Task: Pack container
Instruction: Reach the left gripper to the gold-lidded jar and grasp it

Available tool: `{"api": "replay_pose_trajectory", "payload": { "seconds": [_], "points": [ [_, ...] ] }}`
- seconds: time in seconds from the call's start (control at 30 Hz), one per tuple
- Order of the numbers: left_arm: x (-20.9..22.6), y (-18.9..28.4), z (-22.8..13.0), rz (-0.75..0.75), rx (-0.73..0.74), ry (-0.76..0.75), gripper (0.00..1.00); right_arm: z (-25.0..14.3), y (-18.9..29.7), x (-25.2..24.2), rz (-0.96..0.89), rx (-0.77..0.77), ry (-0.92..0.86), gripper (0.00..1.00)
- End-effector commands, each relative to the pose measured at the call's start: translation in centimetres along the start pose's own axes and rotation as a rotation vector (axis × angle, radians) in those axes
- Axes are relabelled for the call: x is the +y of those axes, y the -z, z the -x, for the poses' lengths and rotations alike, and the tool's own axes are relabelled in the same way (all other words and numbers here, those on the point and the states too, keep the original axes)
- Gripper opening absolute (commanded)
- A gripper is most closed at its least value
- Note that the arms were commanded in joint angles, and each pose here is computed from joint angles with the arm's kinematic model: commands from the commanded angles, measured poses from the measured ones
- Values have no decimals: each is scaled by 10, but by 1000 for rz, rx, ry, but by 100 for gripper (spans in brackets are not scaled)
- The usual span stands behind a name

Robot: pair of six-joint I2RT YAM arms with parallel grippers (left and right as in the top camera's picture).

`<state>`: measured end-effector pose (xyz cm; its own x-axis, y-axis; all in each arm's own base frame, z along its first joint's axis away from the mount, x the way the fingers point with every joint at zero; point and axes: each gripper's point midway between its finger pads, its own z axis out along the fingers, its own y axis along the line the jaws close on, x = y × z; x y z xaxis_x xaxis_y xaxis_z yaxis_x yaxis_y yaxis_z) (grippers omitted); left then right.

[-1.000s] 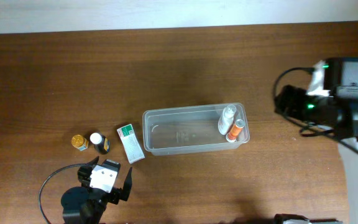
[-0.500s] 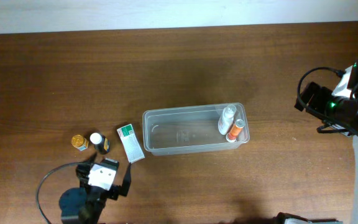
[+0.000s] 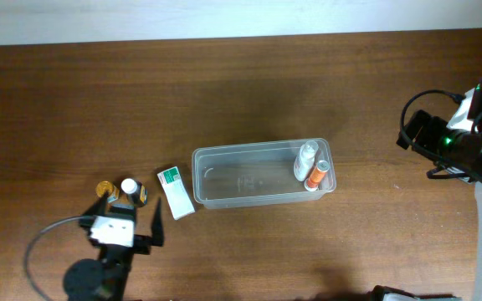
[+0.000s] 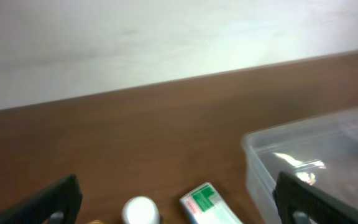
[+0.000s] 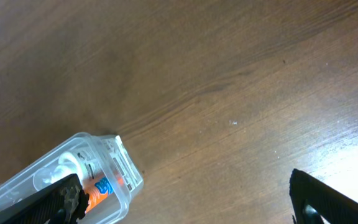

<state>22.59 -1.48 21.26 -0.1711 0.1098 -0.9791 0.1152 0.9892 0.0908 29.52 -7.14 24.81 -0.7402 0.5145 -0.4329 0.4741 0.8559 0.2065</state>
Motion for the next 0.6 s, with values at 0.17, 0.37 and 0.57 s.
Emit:
{"api": "replay_pose_trajectory", "payload": {
  "seconds": [0.17,0.37,0.57],
  "points": [
    [48,-6,34,215,322,48,100,4,1,-1,-5,-11,-8,99],
    [57,-35,49,204,519,51,99,4,1,-1,-5,-11,-8,98],
    [79,-43,66,209,586,136,100,4,1,-1,-5,-11,-8,98]
  ]
}}
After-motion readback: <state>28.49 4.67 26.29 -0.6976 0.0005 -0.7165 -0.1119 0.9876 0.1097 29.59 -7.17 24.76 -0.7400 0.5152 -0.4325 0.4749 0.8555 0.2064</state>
